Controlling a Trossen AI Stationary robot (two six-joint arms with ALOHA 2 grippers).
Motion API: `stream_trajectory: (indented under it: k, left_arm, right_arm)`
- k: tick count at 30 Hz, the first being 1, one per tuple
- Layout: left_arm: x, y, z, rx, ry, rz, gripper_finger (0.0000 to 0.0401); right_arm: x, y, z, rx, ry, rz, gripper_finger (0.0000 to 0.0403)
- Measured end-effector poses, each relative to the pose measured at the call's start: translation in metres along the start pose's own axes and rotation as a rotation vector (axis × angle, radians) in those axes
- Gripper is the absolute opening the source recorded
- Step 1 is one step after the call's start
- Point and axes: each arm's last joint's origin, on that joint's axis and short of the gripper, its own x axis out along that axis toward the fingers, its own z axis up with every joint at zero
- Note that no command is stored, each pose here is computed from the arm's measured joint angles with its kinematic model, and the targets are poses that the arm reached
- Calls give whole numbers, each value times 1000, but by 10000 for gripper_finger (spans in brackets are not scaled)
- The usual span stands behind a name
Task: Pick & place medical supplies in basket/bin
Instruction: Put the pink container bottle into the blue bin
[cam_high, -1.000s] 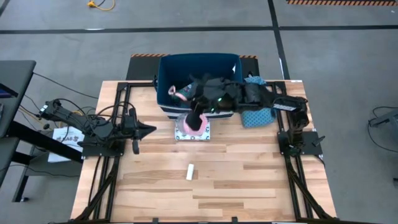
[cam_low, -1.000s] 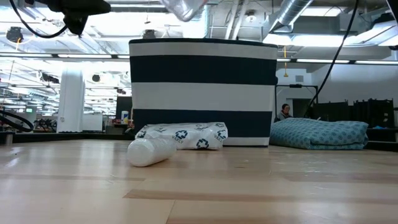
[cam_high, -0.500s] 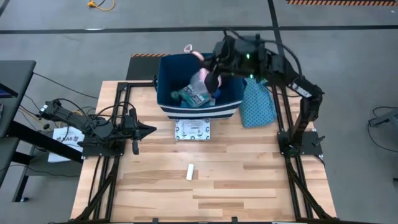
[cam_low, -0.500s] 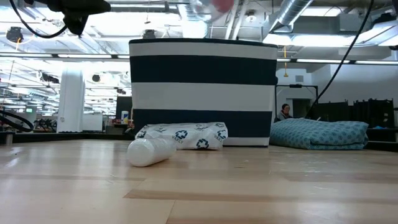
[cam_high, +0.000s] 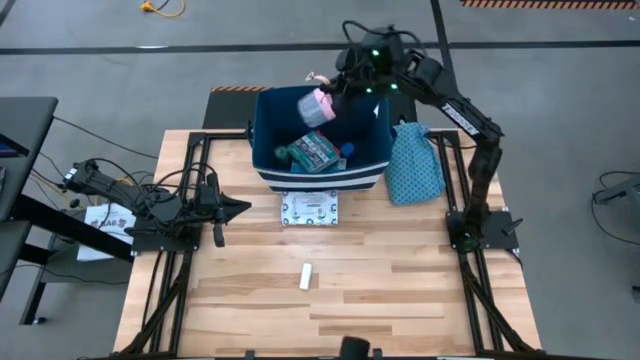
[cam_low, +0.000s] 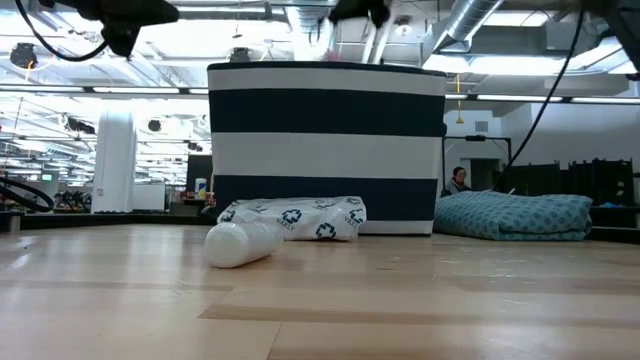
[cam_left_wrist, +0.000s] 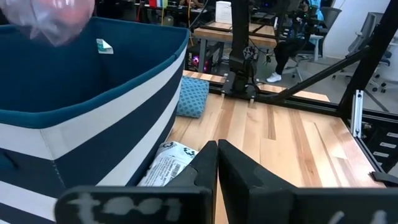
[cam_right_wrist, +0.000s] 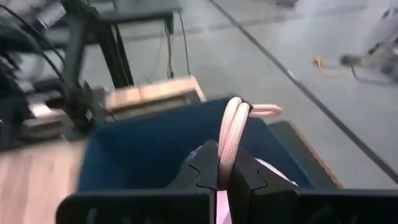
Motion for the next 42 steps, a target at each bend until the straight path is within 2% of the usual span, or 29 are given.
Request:
stream_trajectory:
  k: [11, 23, 34, 42]
  left_arm:
    - [0, 1, -1, 4, 2, 26, 0]
    - [0, 1, -1, 1, 2, 29, 0]
    - [0, 1, -1, -4, 1, 40, 0]
    - [0, 2, -1, -11, 5, 50, 0]
  right_arm:
    - [82, -27, -54, -36, 277, 60, 1]
    - [144, -37, -111, -49, 526, 122, 1]
    - [157, -42, -128, -41, 587, 149, 5]
    - [157, -37, -126, -46, 589, 150, 62]
